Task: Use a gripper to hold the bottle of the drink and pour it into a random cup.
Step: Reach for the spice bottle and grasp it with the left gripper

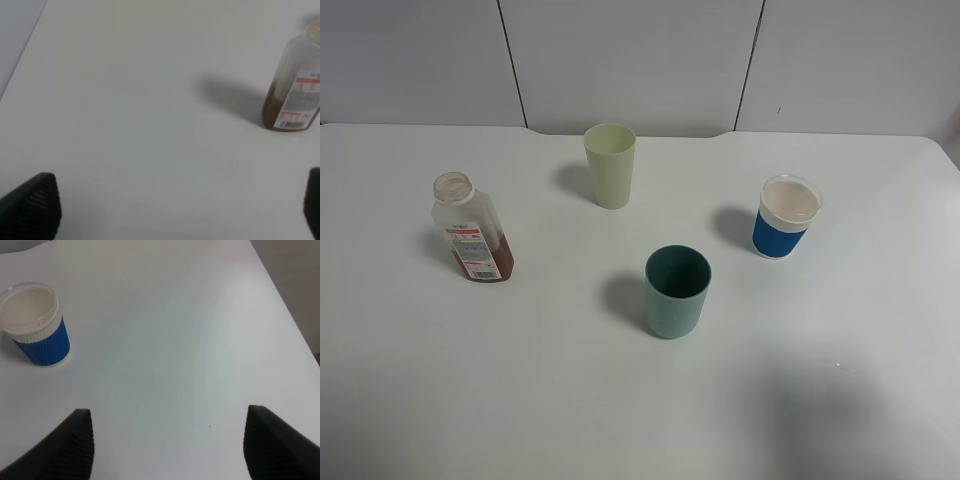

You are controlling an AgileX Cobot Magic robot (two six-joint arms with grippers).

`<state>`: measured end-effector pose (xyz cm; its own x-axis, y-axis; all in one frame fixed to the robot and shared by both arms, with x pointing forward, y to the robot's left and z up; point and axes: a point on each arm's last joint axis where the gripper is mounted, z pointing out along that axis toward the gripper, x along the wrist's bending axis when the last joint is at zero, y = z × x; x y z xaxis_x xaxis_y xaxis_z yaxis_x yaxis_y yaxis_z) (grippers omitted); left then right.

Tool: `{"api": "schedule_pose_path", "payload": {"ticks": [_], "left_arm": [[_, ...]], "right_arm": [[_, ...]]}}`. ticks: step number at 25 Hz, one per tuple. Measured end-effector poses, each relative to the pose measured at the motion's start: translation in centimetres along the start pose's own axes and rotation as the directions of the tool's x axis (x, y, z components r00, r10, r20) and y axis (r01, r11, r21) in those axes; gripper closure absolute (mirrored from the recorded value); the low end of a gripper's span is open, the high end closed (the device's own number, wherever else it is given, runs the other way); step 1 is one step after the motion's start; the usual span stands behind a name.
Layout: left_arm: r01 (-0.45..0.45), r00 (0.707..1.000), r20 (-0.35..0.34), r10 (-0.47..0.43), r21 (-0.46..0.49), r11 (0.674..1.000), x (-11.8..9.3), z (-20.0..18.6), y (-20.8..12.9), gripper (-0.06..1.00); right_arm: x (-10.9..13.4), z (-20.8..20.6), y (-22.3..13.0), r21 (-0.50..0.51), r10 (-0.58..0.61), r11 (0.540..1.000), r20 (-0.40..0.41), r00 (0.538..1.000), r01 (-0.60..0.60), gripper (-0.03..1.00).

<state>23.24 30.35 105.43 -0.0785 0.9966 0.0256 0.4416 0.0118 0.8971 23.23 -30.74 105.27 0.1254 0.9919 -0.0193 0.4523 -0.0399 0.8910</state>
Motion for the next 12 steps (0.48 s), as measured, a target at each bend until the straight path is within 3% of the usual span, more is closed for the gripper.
{"api": "schedule_pose_path", "payload": {"ticks": [12], "left_arm": [[0.004, 1.000, 0.007, -0.004, -0.016, 1.000, -0.06, -0.18, 0.23, -0.03]], "right_arm": [[0.00, 0.00, 0.00, 0.000, 0.000, 1.000, 0.000, 1.000, 0.000, 0.33]]}}
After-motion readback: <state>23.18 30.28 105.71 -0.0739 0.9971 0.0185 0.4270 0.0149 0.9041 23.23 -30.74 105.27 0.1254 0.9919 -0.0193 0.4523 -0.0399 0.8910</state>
